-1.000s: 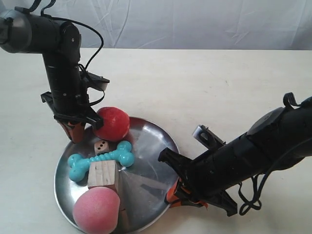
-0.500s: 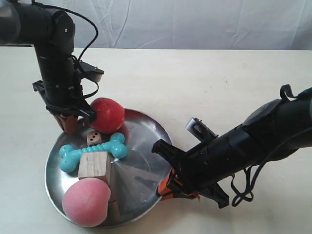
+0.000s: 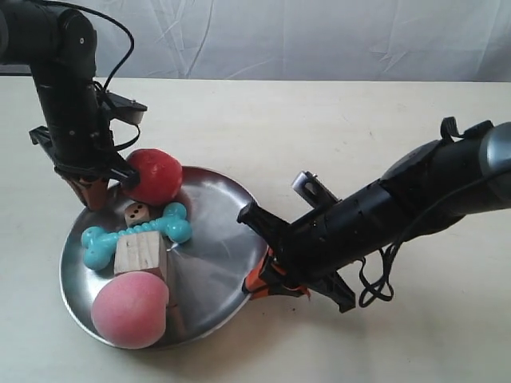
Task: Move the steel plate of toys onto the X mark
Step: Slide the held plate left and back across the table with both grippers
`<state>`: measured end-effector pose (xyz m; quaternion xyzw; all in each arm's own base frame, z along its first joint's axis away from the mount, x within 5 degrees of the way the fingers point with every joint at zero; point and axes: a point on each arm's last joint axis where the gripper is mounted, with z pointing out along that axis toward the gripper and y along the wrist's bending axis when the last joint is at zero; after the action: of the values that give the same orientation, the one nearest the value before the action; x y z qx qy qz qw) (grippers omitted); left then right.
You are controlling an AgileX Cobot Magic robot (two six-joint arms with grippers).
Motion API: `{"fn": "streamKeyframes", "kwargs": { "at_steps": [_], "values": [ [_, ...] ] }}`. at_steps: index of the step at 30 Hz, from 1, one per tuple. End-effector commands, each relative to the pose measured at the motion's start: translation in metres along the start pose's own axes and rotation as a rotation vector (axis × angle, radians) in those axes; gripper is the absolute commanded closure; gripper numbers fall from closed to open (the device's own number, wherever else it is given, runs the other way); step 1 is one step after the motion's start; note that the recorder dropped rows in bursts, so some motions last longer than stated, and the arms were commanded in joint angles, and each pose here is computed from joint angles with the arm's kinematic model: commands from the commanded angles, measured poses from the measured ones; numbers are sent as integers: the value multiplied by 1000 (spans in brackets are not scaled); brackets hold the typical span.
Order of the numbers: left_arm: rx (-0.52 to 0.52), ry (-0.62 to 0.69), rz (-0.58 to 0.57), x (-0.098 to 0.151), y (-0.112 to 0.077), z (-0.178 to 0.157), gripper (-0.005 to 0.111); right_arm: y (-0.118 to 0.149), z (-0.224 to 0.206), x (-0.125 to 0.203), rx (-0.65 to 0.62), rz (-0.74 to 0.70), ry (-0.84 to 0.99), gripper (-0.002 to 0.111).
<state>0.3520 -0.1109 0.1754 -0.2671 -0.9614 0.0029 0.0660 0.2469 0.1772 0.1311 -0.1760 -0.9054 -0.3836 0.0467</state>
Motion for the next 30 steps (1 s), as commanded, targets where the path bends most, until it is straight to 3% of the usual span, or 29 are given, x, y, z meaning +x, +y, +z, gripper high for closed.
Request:
{"fn": "streamKeyframes", "kwargs": {
  "at_steps": [1, 7, 17, 23, 30],
  "values": [
    [101, -76, -63, -6, -8, -18, 107, 19, -3, -13, -77, -8, -7, 109],
    [106, -133, -95, -19, 5, -29, 107, 33, 2, -28, -93, -30, -18, 109],
    [109, -137, -77, -51, 14, -11, 107, 45, 7, -67, -118, -3, -43, 109],
    [136, -186, -93, -74, 23, -8, 107, 35, -5, -93, -123, 46, -103, 109],
    [173, -191, -119, -82, 31, 1, 107, 14, 9, -106, -88, 117, -104, 109]
  ]
}}
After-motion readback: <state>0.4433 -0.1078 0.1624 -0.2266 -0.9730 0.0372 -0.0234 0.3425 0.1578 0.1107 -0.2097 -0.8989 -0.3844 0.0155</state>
